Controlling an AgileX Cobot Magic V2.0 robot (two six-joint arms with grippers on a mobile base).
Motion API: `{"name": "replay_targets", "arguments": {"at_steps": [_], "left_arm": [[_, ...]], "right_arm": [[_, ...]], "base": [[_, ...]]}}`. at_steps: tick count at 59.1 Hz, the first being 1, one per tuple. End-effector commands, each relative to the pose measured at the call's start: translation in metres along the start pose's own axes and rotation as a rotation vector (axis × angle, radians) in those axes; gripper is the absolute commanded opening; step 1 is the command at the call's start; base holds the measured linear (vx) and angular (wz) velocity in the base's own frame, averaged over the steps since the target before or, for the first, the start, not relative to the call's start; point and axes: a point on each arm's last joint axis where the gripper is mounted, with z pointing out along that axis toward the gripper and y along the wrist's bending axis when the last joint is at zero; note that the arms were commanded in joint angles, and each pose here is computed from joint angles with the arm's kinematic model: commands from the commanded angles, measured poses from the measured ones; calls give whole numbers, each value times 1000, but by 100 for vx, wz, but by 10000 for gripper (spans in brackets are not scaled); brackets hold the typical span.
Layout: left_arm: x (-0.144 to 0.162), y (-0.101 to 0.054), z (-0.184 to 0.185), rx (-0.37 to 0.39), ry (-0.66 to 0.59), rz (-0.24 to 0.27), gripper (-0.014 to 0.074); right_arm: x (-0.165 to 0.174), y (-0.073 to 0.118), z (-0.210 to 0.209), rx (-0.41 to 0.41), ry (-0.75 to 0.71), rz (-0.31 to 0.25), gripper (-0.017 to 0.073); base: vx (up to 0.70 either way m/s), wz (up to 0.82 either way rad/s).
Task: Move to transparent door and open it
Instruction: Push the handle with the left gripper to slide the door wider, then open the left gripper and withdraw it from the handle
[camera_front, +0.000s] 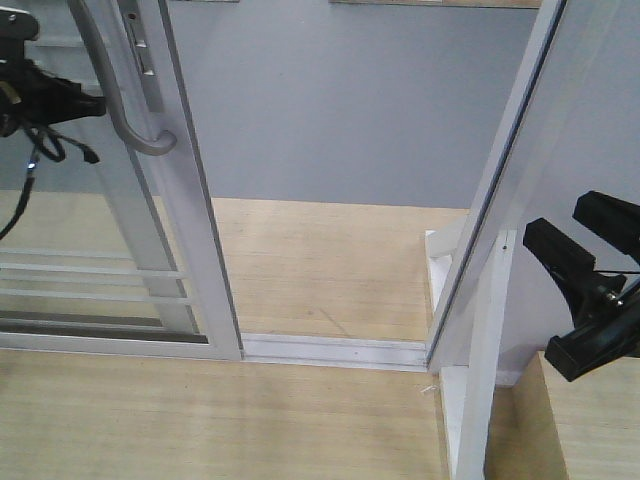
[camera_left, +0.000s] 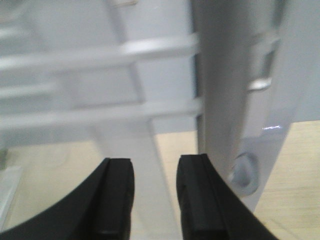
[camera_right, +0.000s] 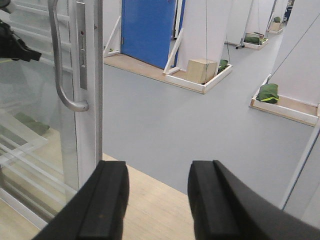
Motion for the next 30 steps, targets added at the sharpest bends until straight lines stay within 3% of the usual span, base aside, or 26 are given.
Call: {"name": "replay_targets", "arguments": {"at_steps": [1,11,23,30], "left_arm": [[-27,6,-32,-7,-166,-8,349],[-23,1,-54,20,-257,22,349],[-19,-3,-92,49,-343,-66,349],[-11,-6,-124,57,-389,-70,349]], "right_arm": [[-13,-5,0,41,-73,-7,370],[-13,-4,0,37,-67,-7,370],[-13,-4,0,38,-67,-7,370],[-13,-4,0,38,-67,-15,370]], "base": [[0,0],[0,0],[0,0],[0,0]]}}
